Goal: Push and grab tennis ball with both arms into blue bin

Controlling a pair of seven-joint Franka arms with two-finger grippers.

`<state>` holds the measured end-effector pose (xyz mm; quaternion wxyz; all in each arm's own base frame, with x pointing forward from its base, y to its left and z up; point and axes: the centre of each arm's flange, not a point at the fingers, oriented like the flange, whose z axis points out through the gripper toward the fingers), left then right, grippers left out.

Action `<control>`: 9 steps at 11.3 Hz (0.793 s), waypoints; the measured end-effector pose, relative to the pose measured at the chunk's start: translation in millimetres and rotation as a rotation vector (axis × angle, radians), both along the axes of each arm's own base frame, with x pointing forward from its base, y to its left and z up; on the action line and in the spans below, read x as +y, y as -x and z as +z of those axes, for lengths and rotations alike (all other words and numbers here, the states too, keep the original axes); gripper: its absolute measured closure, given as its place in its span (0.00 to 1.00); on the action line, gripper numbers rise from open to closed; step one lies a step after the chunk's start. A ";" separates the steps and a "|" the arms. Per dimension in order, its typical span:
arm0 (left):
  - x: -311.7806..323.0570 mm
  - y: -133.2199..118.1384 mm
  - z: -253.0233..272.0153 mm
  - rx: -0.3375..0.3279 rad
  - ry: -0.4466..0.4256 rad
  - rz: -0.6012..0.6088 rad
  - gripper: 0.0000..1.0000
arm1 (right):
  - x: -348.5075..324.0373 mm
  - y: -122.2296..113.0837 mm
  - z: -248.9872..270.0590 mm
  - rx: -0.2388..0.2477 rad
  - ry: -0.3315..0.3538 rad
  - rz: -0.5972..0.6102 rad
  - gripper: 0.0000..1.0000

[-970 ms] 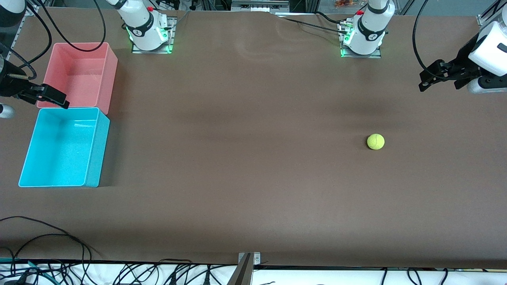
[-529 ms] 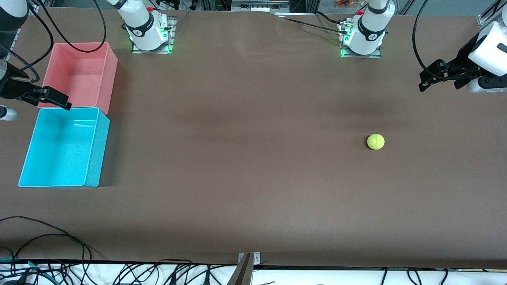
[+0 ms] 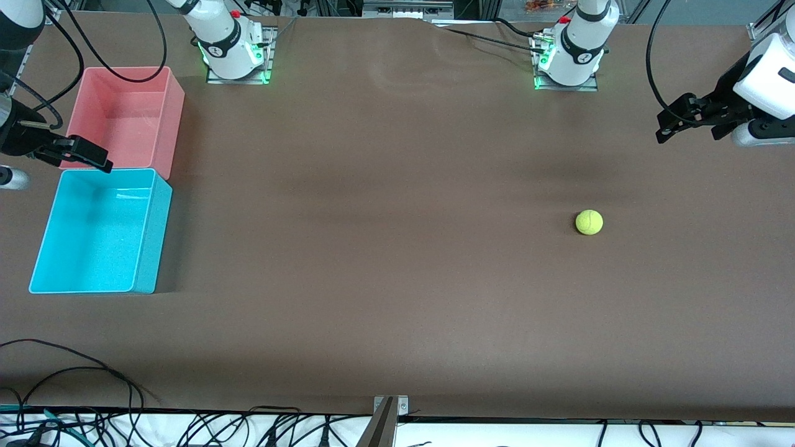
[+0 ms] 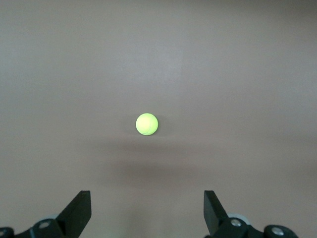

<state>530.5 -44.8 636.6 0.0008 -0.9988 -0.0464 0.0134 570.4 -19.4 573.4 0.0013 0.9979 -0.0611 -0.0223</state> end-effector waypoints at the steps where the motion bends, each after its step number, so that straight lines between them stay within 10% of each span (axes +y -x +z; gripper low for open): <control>1: 0.0 0.5 -0.4 0.005 0.000 0.000 0.00 | 0.0 -0.2 -0.4 0.001 0.000 0.000 0.00; 9: 0.1 1.2 -0.9 0.010 -0.001 0.000 0.00 | 1.3 -0.7 -1.5 0.002 -0.013 0.005 0.00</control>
